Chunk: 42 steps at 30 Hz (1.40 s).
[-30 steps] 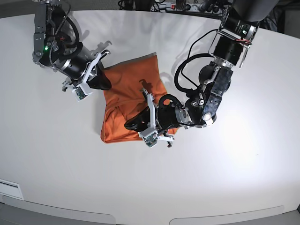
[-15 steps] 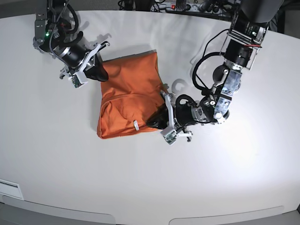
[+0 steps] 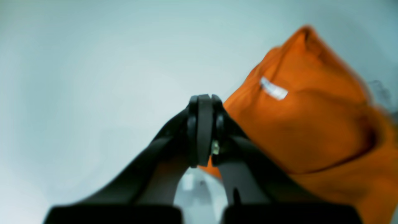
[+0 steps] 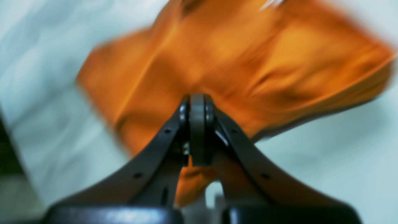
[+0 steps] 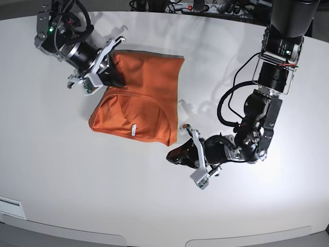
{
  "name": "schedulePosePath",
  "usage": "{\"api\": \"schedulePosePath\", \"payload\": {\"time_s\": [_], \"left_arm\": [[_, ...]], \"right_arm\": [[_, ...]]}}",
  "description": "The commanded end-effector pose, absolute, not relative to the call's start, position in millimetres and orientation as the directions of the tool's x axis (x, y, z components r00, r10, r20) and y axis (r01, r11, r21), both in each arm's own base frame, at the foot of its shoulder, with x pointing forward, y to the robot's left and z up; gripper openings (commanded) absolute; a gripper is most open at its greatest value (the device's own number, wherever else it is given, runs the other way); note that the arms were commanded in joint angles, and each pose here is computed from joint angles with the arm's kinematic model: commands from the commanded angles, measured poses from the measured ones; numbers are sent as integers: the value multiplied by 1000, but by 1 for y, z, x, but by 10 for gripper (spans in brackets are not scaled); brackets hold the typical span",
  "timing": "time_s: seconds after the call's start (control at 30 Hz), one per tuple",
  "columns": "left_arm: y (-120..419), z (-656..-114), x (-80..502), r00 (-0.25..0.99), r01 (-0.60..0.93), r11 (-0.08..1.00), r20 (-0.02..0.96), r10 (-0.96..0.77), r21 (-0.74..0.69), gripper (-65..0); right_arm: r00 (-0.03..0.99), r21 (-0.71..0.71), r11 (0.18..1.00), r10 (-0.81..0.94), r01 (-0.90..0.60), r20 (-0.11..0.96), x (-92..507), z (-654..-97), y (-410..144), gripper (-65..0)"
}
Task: Fold the T-shirt properly
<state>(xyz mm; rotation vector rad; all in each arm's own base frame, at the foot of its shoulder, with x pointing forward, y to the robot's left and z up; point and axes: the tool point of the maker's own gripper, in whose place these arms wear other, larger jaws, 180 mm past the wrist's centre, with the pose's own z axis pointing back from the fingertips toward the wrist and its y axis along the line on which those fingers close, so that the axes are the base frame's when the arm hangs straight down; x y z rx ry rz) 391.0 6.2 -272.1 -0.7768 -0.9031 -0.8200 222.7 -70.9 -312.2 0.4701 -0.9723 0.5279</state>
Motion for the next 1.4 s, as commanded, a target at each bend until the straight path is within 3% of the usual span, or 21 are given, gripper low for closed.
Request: {"api": "schedulePosePath", "payload": {"time_s": [0.0,0.27,0.47,0.63,0.8,0.97,1.13,1.37], "left_arm": [[10,-243,395,347,867,445,912,-219,-223,-650],[68,-198,348,476,845,308,877,-58,-438,-650],[97,-213,313,480,821,384,875,-62,-424,-650],[101,-209,258,417,853,405,896,-154,-328,-650],[99,-209,192,392,875,404,880,-270,-265,-650],[102,-215,135,455,851,436,826,-332,-294,-650],[101,-232,75,615,773,446,706,-351,-452,-650],[98,-249,4,820,572,481,489,-298,-665,-650]], "right_arm": [[400,129,775,168,-619,901,229,-290,-70,-650],[250,151,772,11,-618,968,231,-212,-91,-650],[322,255,736,-53,-627,945,206,-197,-105,-650],[362,259,781,-45,-568,931,184,-193,-132,-650],[505,248,858,16,-451,863,150,-214,-171,-650],[645,208,922,57,-328,762,112,-231,-207,-650],[757,200,944,74,-264,649,75,-244,-222,-650],[873,310,940,-29,-142,487,29,-274,-226,-650]]}}
